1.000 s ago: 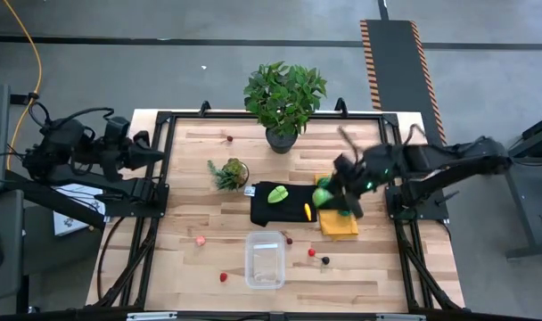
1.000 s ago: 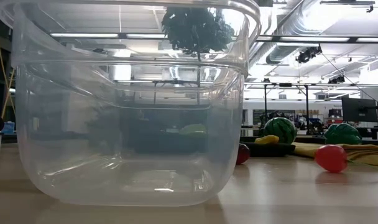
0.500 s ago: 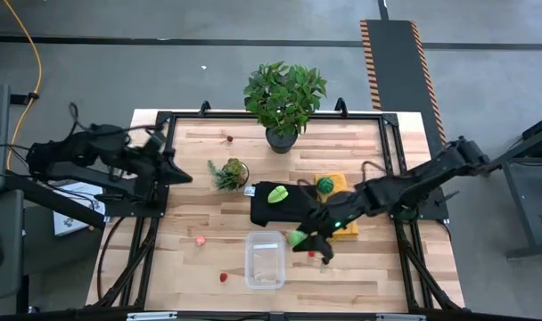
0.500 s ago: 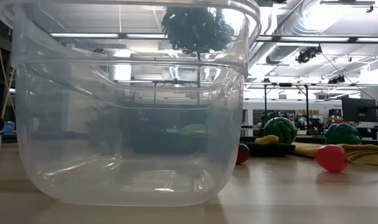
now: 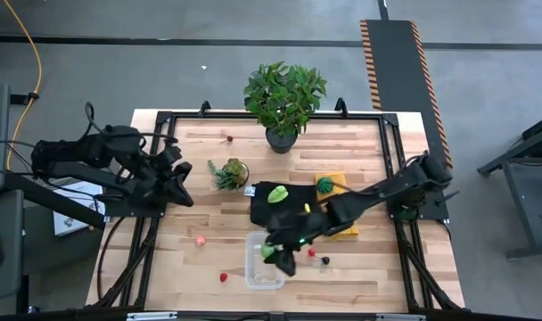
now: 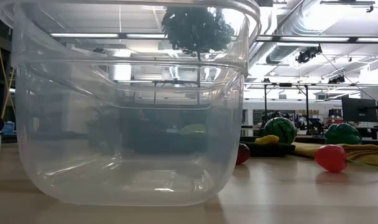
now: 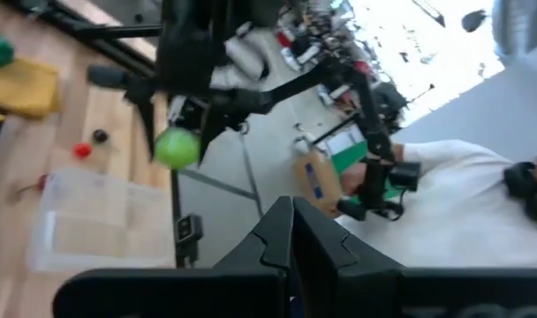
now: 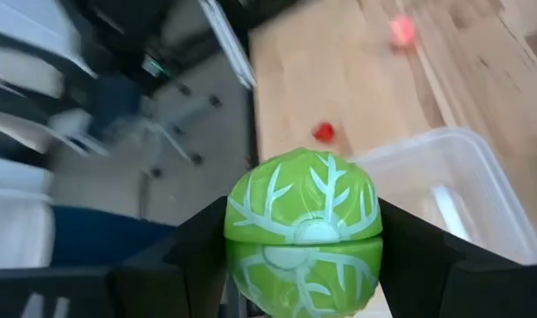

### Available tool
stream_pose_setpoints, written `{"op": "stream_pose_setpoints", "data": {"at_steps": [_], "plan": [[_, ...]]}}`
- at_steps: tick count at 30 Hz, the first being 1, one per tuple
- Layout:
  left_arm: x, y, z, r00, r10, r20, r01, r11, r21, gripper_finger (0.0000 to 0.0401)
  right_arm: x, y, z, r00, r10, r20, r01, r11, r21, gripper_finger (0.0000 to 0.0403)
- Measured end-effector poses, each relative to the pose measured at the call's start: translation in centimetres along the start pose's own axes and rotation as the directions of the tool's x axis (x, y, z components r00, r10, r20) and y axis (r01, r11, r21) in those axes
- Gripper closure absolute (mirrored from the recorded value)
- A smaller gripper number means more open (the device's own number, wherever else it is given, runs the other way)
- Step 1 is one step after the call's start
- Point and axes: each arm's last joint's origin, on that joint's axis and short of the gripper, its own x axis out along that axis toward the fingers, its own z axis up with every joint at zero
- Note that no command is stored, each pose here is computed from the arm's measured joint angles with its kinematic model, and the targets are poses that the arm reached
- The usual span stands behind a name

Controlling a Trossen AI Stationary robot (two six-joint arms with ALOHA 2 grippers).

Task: Pick and placing Produce into tupperware
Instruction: Put the cabbage into the bin

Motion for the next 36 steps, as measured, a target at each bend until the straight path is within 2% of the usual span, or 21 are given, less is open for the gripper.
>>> {"op": "stream_pose_setpoints", "data": {"at_steps": [11,19,27,36], "plan": [[-2.4,-1.3,-0.6,0.996,-0.068,0.056,0.065,0.997,0.05,0.04,5.4,1.5,2.3,0.955,-0.222,-0.197,0.221,0.975,-0.025,0.0187],[-4.4,-2.2,-1.2,0.989,-0.114,0.099,0.105,0.991,0.087,0.04,7.9,0.8,2.0,0.871,-0.392,-0.296,0.394,0.917,-0.056,0.0187],[-4.8,-2.3,-1.4,0.987,-0.126,0.099,0.116,0.988,0.099,0.04,10.0,-1.0,0.1,0.813,-0.45,-0.369,0.468,0.882,-0.043,0.0187],[-4.7,-1.8,-1.8,0.995,-0.083,0.056,0.077,0.991,0.113,0.04,11.0,-1.6,-0.5,0.81,-0.452,-0.373,0.471,0.881,-0.046,0.0187]]}}
